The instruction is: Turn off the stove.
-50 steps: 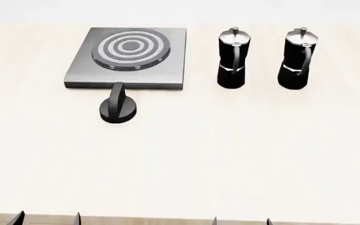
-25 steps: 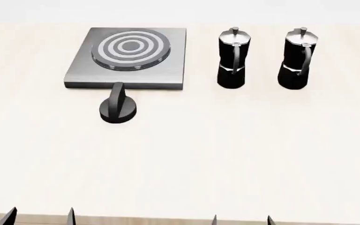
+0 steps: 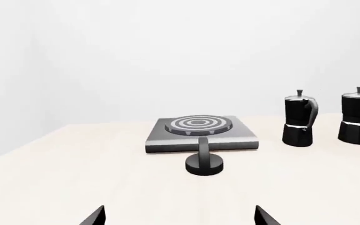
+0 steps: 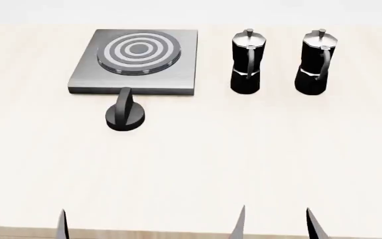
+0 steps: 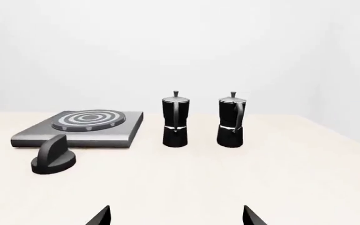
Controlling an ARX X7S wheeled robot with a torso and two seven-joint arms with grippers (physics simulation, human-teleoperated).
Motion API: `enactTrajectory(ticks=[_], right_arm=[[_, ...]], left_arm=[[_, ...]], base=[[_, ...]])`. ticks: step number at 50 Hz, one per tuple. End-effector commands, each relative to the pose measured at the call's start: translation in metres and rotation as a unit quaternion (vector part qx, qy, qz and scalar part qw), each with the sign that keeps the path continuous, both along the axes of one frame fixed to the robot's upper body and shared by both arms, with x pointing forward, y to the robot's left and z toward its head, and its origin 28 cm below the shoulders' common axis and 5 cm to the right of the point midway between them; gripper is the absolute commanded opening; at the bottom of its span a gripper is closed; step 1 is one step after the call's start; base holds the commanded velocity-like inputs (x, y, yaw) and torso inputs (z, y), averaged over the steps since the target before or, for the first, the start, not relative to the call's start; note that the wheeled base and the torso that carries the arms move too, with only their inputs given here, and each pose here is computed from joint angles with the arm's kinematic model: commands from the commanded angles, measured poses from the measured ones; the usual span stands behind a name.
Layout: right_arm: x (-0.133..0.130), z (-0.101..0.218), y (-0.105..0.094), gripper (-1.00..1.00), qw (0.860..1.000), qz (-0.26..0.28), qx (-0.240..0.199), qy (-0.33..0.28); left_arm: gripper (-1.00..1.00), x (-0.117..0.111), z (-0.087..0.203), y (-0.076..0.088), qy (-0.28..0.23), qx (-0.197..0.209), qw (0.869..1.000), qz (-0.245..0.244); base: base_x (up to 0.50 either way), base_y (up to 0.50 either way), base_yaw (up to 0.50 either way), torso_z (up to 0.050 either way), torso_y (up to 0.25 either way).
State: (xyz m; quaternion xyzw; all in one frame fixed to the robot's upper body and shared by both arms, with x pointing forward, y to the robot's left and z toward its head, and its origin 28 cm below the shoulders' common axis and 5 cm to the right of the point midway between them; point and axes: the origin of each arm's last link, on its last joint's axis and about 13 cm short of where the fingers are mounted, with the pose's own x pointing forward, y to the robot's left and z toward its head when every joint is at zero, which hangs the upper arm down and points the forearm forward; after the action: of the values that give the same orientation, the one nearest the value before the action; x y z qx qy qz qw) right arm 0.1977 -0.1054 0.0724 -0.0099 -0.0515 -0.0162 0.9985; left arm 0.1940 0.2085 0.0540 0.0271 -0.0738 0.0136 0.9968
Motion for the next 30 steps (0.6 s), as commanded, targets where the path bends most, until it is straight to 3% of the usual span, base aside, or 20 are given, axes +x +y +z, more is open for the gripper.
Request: enactTrajectory(ticks=[1, 30], right_arm=[[-0.006, 0.020, -0.003, 1.00, 1.000, -0.012, 0.001, -0.024], [-0.025, 0.052, -0.004, 1.00, 0.997, -0.016, 0.003, -0.071]], left_arm=[[1.00, -0.010, 0.020, 0.000, -0.020, 0.000, 1.000, -0.006], [1.00, -0.034, 0.064, -0.002, -0.076, -0.014, 0.997, -0.008]], base=[[0.00, 0.00, 0.00, 0.000, 0.000], [0.00, 0.00, 0.00, 0.000, 0.000]])
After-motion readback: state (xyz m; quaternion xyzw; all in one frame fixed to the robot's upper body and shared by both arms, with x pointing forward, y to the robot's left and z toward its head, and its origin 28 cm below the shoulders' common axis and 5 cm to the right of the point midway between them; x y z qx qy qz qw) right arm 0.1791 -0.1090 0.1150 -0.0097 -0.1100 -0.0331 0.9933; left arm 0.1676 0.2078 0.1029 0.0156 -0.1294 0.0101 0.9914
